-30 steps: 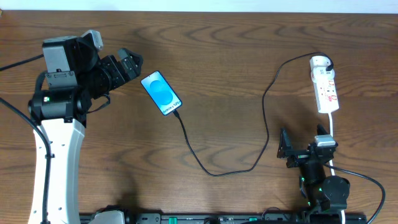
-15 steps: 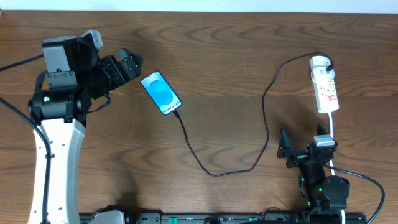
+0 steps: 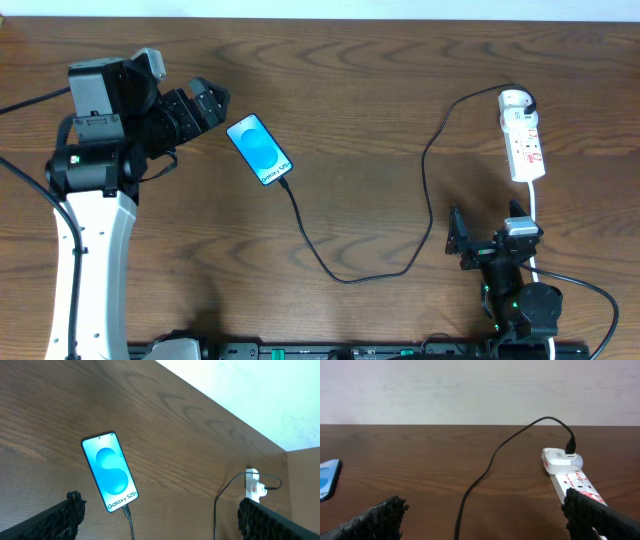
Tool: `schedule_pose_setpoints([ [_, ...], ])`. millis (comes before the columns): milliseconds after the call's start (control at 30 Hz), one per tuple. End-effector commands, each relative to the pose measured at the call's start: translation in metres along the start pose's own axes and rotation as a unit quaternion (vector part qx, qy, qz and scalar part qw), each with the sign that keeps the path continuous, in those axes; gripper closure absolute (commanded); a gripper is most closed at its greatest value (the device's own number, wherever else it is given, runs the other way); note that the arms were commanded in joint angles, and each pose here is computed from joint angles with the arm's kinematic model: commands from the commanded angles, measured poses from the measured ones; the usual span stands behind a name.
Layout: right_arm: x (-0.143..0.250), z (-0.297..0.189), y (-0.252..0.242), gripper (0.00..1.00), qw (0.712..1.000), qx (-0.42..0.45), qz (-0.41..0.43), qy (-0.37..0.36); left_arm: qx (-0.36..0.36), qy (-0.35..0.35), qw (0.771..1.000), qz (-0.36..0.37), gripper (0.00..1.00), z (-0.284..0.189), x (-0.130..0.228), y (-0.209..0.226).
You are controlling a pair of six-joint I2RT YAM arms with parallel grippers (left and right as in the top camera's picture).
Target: Plug charger to phone and switch on socket
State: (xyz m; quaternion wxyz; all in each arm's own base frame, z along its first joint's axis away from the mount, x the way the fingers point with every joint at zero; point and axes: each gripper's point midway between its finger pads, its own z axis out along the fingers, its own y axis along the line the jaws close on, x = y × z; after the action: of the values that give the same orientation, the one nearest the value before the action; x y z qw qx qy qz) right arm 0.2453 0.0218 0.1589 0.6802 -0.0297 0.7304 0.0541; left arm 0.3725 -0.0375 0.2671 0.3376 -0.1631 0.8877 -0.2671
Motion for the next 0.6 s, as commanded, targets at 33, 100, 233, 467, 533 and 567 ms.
schedule_pose_setpoints([
  [33,0.001,0.0,0.0,0.01,1.0,0.002,-0.011,-0.001,-0.02,-0.015,1.0,0.006,0.01,-0.001,-0.008,0.005],
  [100,0.001,0.0,0.0,0.01,1.0,0.002,-0.011,-0.001,-0.038,-0.023,0.999,0.006,0.01,-0.002,-0.011,0.011],
  [233,0.001,0.0,0.0,0.01,1.0,0.002,-0.011,-0.001,-0.071,-0.026,0.997,0.002,0.01,-0.003,-0.01,0.023],
  [467,0.001,0.0,0.0,0.01,1.0,0.002,-0.011,-0.001,-0.175,-0.094,0.98,0.03,0.01,-0.038,-0.02,0.052],
  [533,0.001,0.0,0.0,0.01,1.0,0.002,-0.011,-0.001,-0.17,-0.109,0.977,0.073,0.01,-0.052,-0.013,0.048],
  [567,0.001,0.0,0.0,0.01,1.0,0.002,-0.011,-0.001,-0.165,-0.122,0.974,0.098,0.01,-0.058,-0.012,0.045],
])
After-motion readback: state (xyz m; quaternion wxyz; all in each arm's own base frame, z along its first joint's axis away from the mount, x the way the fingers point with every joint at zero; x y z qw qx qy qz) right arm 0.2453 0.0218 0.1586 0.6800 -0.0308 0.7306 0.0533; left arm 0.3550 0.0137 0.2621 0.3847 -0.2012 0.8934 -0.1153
